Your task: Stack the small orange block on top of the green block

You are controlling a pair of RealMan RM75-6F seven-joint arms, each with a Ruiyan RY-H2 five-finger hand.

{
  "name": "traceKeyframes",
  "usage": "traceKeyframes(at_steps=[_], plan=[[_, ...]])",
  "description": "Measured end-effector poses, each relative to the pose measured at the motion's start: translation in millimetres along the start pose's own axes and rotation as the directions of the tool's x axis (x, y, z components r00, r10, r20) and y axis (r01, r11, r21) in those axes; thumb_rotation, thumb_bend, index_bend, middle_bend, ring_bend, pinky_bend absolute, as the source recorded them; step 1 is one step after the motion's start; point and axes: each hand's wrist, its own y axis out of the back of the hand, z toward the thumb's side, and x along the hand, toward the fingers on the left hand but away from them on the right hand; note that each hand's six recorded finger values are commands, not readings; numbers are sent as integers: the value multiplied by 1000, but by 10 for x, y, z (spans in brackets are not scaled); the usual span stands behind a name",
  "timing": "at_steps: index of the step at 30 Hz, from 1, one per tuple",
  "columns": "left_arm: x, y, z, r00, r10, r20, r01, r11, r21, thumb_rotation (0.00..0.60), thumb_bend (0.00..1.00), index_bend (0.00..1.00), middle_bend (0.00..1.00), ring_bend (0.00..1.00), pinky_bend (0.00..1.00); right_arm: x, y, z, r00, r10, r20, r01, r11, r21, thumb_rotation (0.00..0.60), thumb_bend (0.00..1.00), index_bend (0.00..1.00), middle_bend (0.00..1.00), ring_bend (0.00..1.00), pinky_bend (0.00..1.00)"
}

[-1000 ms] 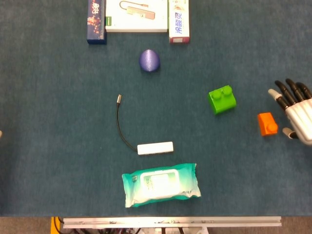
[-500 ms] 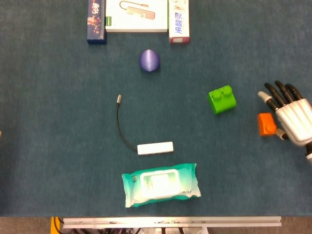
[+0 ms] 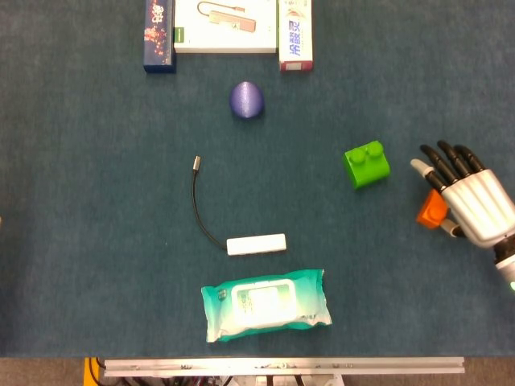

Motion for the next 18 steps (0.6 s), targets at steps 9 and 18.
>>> traceKeyframes(at_steps=[9, 18], plan=[[-2, 15, -9, 1000, 4, -4, -4, 1000, 0, 600, 110, 443, 444, 305, 384, 39, 69, 46, 999, -1, -33, 0, 1000, -16, 600, 47, 144, 81, 7, 147], [-11, 44, -14, 1000, 14, -6, -14, 1000, 1, 600, 110, 442, 444, 305, 384, 63, 224, -100, 998, 52, -30, -53, 998, -30, 600, 104, 275, 81, 7, 147]])
